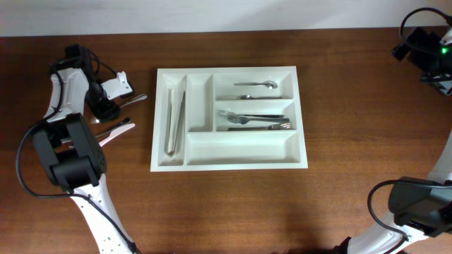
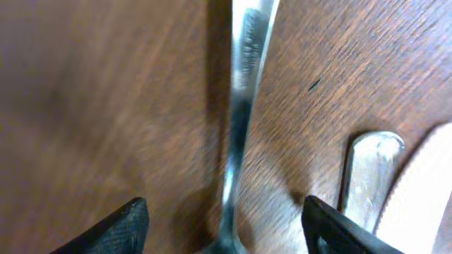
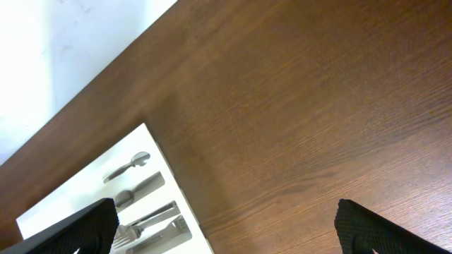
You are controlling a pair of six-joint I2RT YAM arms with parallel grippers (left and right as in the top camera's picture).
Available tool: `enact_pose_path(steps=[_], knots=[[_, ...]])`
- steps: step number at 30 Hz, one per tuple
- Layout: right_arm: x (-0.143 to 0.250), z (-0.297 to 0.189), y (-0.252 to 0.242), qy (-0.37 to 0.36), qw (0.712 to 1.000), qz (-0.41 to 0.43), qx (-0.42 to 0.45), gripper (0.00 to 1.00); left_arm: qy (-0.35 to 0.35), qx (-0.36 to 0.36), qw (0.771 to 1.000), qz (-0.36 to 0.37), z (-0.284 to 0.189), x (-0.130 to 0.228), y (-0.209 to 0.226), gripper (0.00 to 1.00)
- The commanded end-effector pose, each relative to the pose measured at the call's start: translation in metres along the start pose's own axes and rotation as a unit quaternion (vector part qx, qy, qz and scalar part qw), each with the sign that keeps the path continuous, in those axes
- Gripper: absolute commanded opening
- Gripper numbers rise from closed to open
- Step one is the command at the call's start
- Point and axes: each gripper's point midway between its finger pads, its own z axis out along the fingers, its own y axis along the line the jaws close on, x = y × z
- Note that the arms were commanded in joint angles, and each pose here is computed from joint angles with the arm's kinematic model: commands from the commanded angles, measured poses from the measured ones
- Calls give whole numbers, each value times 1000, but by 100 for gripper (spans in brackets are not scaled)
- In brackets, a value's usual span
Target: Pack container
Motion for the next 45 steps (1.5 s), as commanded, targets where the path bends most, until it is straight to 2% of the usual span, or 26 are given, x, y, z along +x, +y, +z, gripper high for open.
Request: enact_pose_path(steps=[1, 7, 11, 13, 18, 20, 22, 25, 35, 45], knots=[[-1, 1, -5, -2, 1000, 2, 8, 99, -5, 19, 1000, 10, 13, -1, -5, 69], [-1, 1, -5, -2, 1000, 2, 8, 99, -5, 22, 1000, 10, 15, -1, -6, 59], [-1, 1, -5, -2, 1000, 2, 8, 99, -4, 23, 1000, 10, 15, -1, -7, 44], [-2, 1, -5, -2, 1000, 2, 8, 99, -4, 23, 1000, 10, 15, -1, -7, 29], [-1, 1, -5, -2, 1000, 2, 8, 99, -4, 23, 1000, 0, 15, -1, -7, 27], [-1, 1, -5, -2, 1000, 2, 8, 99, 2, 22, 1000, -11, 15, 1, -6, 21], [-1, 1, -5, -2, 1000, 2, 8, 99, 13, 19, 1000, -17, 15, 5, -6, 8], [-1, 1, -5, -2, 1000, 2, 8, 99, 27, 13, 999, -25, 12, 8, -4, 2], [-1, 1, -5, -2, 1000, 2, 8, 99, 21, 2, 999, -30, -7, -5, -6, 2], [-1, 1, -5, -2, 1000, 2, 8, 99, 4, -31, 1000, 1, -67, -37, -16, 2]])
